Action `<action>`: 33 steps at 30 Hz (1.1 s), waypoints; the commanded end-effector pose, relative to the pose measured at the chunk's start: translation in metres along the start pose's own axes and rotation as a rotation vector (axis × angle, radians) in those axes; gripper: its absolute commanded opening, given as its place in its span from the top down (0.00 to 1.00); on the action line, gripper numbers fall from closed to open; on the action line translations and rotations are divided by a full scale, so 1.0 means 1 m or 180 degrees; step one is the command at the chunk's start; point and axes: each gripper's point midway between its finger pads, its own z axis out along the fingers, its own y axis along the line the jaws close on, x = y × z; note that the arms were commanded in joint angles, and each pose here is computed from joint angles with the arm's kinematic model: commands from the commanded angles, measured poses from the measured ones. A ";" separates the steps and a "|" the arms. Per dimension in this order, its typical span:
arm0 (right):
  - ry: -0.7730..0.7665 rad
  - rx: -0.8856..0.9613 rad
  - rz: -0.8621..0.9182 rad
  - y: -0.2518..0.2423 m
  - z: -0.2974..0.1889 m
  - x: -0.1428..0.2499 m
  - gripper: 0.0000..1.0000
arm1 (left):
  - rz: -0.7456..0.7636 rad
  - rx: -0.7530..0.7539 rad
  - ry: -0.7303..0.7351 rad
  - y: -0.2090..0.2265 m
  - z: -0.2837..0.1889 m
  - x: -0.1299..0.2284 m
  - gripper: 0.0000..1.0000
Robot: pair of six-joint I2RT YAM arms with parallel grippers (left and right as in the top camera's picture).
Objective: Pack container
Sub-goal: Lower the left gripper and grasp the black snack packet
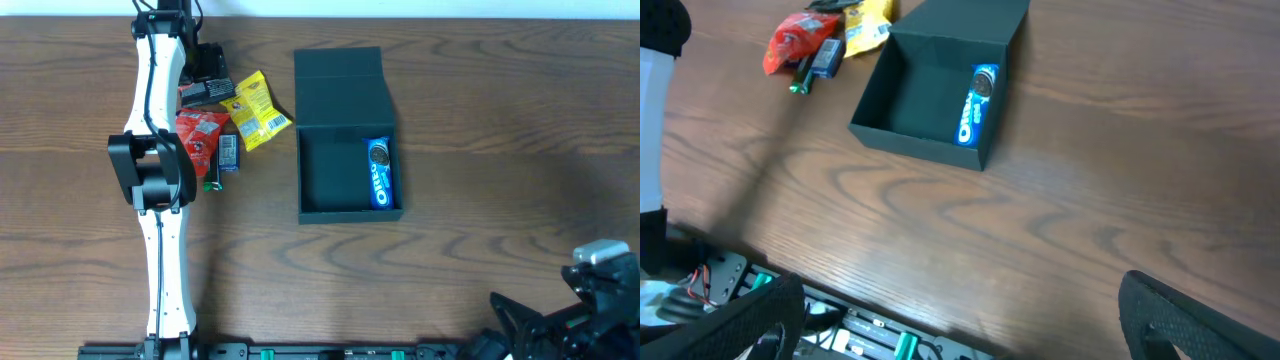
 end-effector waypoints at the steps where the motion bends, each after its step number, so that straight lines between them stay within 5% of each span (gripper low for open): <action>1: -0.0023 0.0044 0.0073 -0.003 -0.001 0.000 0.01 | -0.0134 0.0017 0.0093 0.003 0.021 0.006 0.05; 15: -0.0020 0.0035 0.0132 -0.003 -0.001 0.000 0.01 | -0.0382 0.0007 0.0158 0.006 0.043 0.012 0.02; 19: -0.0021 0.0033 0.0133 -0.002 -0.001 0.000 0.01 | -0.0384 -0.0017 0.0268 0.007 0.053 0.022 0.22; 27: -0.0016 0.0023 0.0167 -0.002 -0.001 0.001 0.01 | -0.0330 -0.0075 0.0520 0.012 0.072 0.044 0.38; 33: -0.0010 0.0008 0.0169 -0.001 -0.001 0.001 0.01 | -0.0268 -0.0115 0.0671 0.015 0.080 0.057 0.61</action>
